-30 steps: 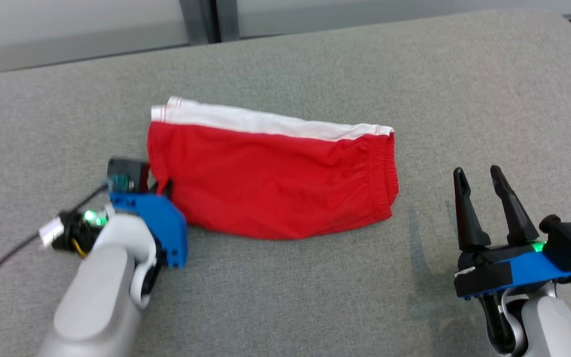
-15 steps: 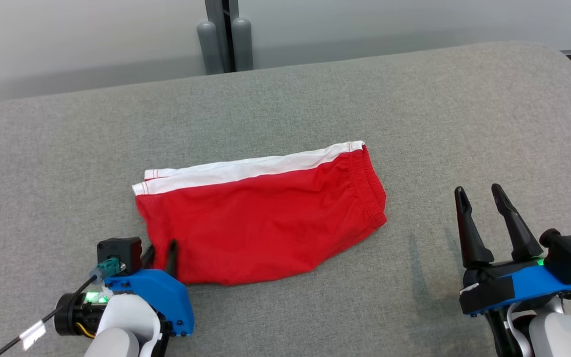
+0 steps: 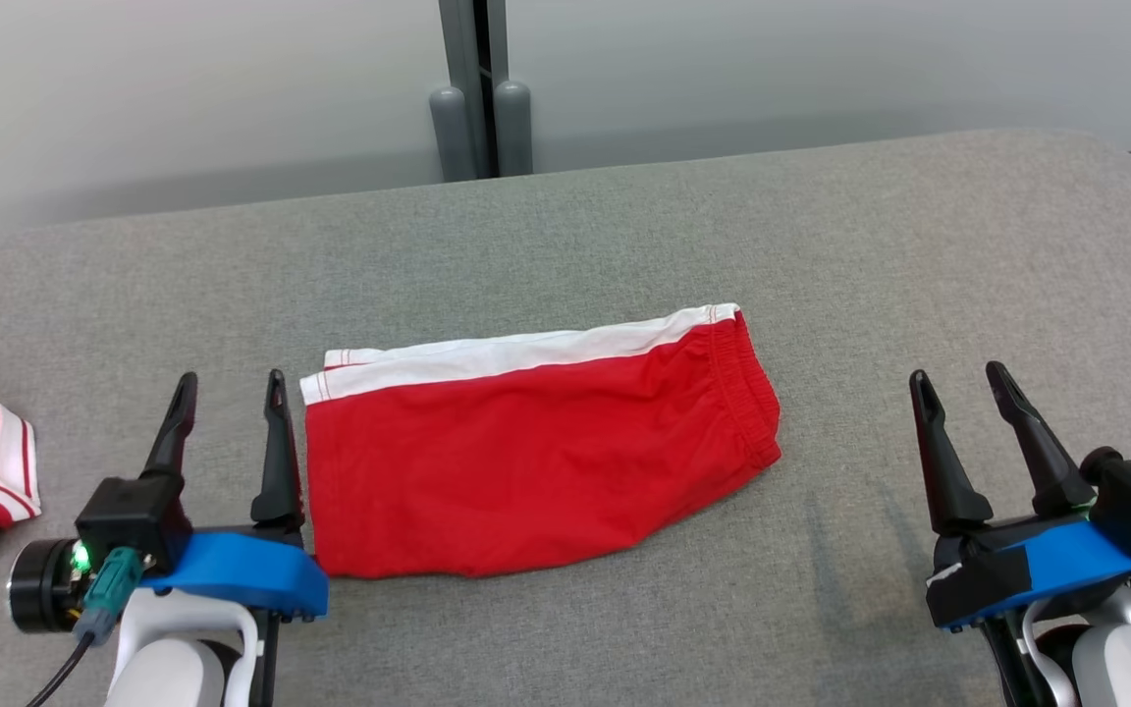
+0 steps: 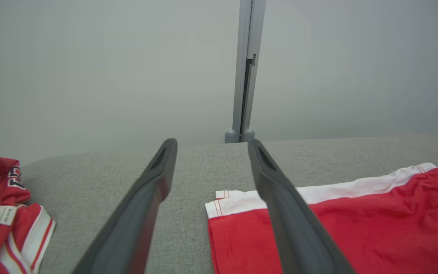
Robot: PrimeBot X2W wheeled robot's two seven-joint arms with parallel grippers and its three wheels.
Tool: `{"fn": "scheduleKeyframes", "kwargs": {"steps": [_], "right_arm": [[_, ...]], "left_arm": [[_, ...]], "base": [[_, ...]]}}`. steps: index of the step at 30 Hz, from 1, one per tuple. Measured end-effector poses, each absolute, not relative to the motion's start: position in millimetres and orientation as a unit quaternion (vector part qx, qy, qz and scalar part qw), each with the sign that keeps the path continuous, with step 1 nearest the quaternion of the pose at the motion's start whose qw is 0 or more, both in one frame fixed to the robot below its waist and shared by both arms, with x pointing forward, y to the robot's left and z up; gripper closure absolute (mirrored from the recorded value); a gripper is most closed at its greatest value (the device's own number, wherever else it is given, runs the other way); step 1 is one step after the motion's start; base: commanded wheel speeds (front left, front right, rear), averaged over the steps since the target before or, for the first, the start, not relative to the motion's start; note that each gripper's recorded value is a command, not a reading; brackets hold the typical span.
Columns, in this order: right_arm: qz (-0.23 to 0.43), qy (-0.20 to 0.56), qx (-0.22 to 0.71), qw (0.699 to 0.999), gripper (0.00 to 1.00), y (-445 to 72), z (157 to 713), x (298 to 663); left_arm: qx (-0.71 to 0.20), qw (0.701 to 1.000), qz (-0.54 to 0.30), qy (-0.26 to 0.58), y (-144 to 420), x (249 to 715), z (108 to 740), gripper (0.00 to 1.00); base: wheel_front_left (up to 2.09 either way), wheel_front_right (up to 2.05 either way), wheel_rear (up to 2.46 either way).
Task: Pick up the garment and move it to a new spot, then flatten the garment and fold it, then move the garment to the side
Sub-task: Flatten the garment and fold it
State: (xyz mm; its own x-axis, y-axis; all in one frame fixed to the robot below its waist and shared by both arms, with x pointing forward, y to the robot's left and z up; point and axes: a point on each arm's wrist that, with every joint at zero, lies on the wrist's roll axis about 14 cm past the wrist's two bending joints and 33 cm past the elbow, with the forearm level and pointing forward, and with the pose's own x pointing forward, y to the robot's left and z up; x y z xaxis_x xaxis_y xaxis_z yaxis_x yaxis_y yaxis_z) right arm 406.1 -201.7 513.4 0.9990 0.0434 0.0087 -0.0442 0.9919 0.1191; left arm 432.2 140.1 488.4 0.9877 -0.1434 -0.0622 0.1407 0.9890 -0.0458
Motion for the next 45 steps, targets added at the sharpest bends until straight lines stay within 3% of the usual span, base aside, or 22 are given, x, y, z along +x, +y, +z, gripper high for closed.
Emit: {"fn": "scheduleKeyframes", "kwargs": {"steps": [18,32,45], "right_arm": [[0.027,0.012,0.053,0.998,0.0,-199,515,403],[0.137,0.156,0.053,0.977,0.0,-122,424,442],[0.114,0.228,0.061,0.965,0.0,-130,367,460]], "left_arm": [[-0.023,0.998,-0.062,0.016,155,418,498,0.0],[-0.027,0.997,-0.064,0.017,154,440,484,0.0],[-0.028,0.998,-0.06,0.023,157,449,469,0.0]], "base": [[0.0,0.0,0.0],[0.0,0.0,0.0],[0.0,0.0,0.0]]}}
